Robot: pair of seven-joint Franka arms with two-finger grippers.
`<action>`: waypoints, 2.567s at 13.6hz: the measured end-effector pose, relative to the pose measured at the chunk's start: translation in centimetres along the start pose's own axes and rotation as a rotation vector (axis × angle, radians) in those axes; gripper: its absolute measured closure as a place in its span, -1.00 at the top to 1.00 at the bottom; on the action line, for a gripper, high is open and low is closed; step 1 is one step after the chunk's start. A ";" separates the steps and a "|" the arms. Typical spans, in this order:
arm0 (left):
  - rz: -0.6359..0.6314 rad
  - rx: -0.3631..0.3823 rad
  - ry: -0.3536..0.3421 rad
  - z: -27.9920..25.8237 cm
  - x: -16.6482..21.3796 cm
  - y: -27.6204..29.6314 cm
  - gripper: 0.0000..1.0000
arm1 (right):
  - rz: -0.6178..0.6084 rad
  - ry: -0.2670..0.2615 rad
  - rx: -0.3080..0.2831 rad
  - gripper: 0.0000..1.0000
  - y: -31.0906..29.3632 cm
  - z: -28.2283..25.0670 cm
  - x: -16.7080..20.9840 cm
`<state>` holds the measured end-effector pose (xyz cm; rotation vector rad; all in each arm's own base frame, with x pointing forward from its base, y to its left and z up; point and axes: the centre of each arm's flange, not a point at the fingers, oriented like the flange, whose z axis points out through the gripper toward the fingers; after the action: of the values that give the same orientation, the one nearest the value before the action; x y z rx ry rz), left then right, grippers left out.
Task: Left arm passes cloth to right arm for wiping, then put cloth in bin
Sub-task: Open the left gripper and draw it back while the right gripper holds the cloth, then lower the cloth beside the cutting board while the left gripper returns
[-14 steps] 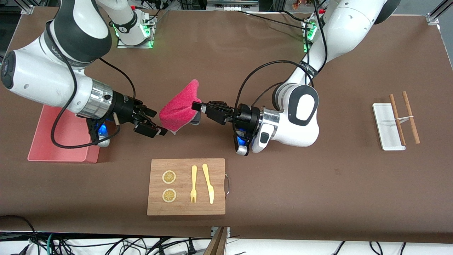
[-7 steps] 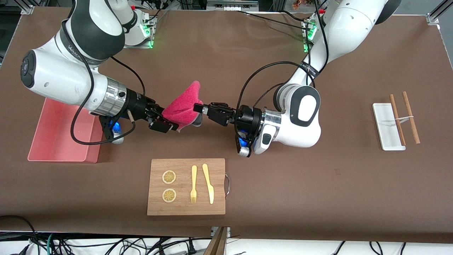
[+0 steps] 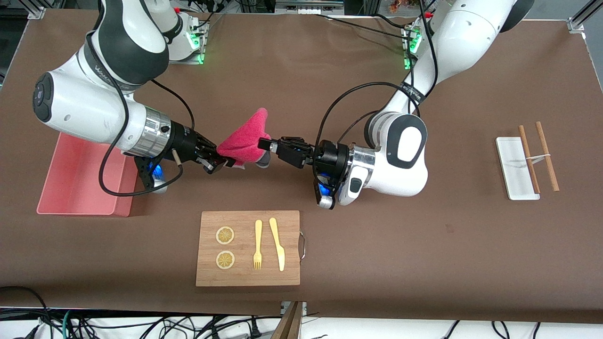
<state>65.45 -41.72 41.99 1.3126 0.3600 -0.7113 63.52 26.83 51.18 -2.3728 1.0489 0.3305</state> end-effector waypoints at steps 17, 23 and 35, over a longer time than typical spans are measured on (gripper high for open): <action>0.059 0.197 0.079 -14.7 0.9 2.7 0.77 | -0.073 0.022 -0.155 -0.96 1.0 7.0 -0.6; 0.078 0.559 0.234 -18.1 -4.2 6.2 0.76 | -0.130 0.024 -0.291 -0.96 2.2 14.2 -2.5; 0.029 1.447 0.577 -23.0 -20.7 7.9 1.00 | -0.238 -0.121 -0.576 -0.96 7.9 26.8 -2.6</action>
<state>58.73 -13.41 55.14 2.9135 0.2538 -0.5102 55.63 38.72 27.05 -2.8991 0.6618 0.7595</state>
